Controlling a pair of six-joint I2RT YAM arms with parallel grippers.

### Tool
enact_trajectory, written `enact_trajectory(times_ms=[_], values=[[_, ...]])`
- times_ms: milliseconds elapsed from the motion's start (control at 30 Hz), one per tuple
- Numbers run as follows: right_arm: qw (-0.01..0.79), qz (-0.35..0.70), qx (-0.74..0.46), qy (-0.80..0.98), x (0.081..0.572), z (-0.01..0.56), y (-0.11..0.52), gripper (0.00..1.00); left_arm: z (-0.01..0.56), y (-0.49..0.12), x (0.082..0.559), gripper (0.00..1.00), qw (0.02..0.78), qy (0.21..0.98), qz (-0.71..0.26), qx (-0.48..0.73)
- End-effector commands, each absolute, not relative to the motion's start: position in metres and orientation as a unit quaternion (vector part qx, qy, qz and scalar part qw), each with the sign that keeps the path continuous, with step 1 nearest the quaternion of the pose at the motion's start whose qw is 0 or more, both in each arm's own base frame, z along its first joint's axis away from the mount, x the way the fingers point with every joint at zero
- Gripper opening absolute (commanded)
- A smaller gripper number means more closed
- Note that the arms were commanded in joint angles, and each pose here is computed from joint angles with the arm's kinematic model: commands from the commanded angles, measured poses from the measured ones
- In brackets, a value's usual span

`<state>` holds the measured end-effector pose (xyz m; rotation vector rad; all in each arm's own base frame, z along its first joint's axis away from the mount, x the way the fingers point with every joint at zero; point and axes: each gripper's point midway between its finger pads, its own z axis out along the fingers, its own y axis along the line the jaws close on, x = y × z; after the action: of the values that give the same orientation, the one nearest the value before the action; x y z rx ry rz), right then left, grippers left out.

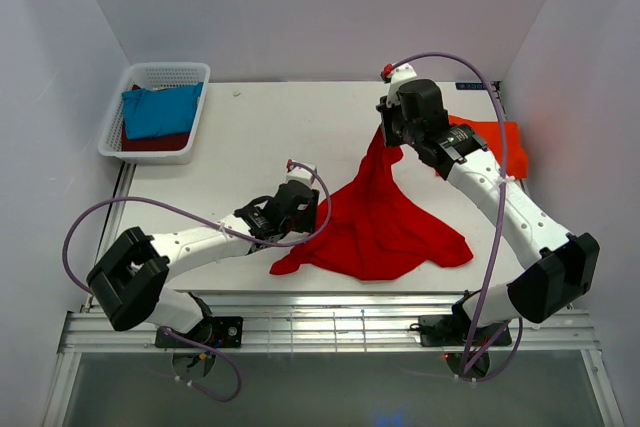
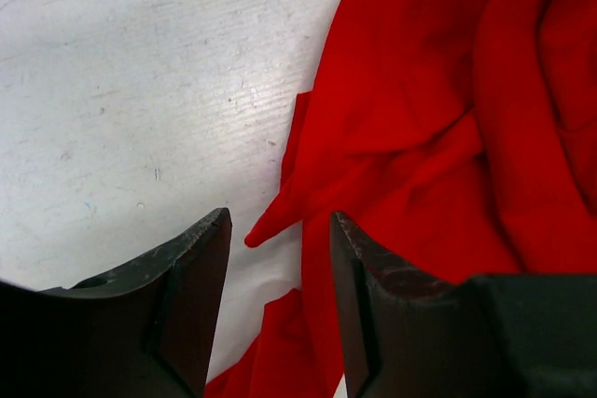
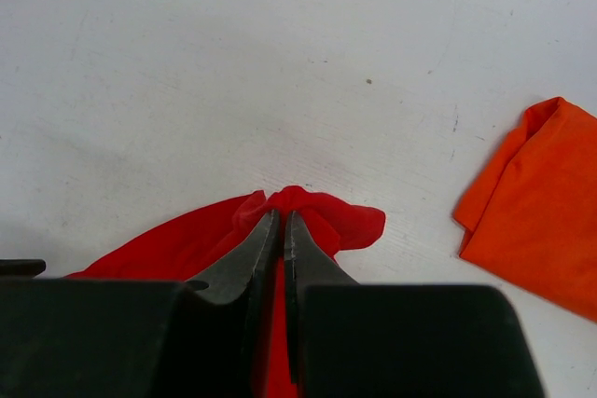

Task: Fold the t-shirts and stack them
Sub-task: Flatten the tshirt out

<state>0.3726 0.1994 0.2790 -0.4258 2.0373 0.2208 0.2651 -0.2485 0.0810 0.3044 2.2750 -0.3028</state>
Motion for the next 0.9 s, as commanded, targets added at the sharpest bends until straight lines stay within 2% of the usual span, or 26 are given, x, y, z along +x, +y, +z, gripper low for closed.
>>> enact_trajectory(times_ms=[0, 433, 667, 700, 800, 867], values=[[0.522, 0.104, -0.169, 0.83, 0.378, 0.291, 0.204, 0.08, 0.087, -0.258, 0.272, 0.57, 0.422, 0.887, -0.139, 0.124], [0.52, 0.098, -0.167, 0.832, 0.376, 0.288, 0.201, 0.08, 0.063, -0.257, 0.269, 0.52, 0.397, 0.9, -0.122, 0.133], [0.518, 0.097, -0.164, 0.834, 0.376, 0.286, 0.2, 0.08, 0.061, -0.258, 0.272, 0.23, 0.4, 0.898, -0.117, 0.141], [0.519, 0.096, -0.163, 0.834, 0.376, 0.287, 0.199, 0.08, 0.061, -0.258, 0.273, 0.14, 0.401, 0.898, -0.115, 0.141], [0.522, 0.085, -0.159, 0.834, 0.377, 0.289, 0.194, 0.08, 0.063, -0.256, 0.279, 0.0, 0.405, 0.898, -0.101, 0.136], [0.523, 0.074, -0.154, 0.835, 0.378, 0.29, 0.19, 0.08, 0.074, -0.256, 0.287, 0.0, 0.418, 0.895, -0.092, 0.128]])
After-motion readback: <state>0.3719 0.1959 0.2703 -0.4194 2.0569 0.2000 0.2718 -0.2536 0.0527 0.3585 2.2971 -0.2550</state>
